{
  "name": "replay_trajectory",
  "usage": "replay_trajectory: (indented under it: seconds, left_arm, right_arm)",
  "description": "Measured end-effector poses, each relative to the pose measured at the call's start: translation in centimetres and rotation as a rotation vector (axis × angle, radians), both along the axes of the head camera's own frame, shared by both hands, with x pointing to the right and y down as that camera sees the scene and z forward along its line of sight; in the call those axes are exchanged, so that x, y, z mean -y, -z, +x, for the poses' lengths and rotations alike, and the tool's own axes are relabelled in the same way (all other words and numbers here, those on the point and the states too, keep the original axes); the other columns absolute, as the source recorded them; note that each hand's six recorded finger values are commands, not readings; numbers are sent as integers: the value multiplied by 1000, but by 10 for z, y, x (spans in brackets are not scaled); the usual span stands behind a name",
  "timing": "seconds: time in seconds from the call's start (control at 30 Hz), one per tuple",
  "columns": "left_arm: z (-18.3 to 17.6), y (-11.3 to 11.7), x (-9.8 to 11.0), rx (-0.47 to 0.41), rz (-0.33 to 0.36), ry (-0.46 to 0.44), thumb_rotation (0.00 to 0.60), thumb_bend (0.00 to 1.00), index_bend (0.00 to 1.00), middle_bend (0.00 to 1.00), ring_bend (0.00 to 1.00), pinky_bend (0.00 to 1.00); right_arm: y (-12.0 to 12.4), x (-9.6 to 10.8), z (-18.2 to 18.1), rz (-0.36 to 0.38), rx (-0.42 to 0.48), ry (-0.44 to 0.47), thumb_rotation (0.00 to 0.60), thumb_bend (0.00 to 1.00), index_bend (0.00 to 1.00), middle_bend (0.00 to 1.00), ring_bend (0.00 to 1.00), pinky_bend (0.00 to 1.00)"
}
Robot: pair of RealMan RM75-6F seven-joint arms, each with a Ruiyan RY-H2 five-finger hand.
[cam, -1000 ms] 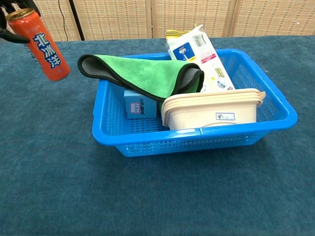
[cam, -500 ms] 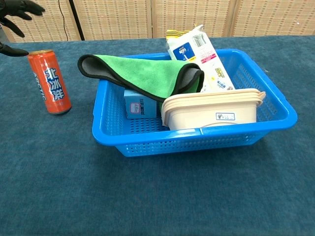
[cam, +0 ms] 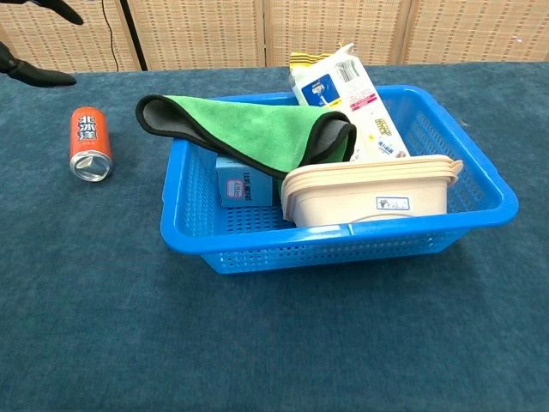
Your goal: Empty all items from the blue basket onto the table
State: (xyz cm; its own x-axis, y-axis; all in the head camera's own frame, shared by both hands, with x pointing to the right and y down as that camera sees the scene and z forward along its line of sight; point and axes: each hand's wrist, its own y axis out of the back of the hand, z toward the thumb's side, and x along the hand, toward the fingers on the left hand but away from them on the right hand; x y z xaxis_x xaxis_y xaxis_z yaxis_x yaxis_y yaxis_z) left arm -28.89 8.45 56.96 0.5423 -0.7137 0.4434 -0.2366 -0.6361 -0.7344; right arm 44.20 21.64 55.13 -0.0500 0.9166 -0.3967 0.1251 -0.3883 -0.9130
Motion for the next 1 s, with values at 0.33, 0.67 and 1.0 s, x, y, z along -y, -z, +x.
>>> replay_trajectory:
  seconds: [0.33, 0.67, 1.0]
  left_arm:
    - [95, -23, -26, 18, 9, -178, 600, 242, 0, 0, 0, 132]
    - [179, -65, -44, 93, -4, -235, 600, 242, 0, 0, 0, 132]
    - [188, -69, -32, 112, 30, -185, 600, 241, 0, 0, 0, 132]
  right_arm:
    - [1, 2, 5, -5, 15, -13, 600, 0, 0, 0, 0, 0]
    - [0, 5, 11, -15, 30, -33, 600, 0, 0, 0, 0, 0]
    - [2, 8, 15, -14, 41, -47, 600, 0, 0, 0, 0, 0]
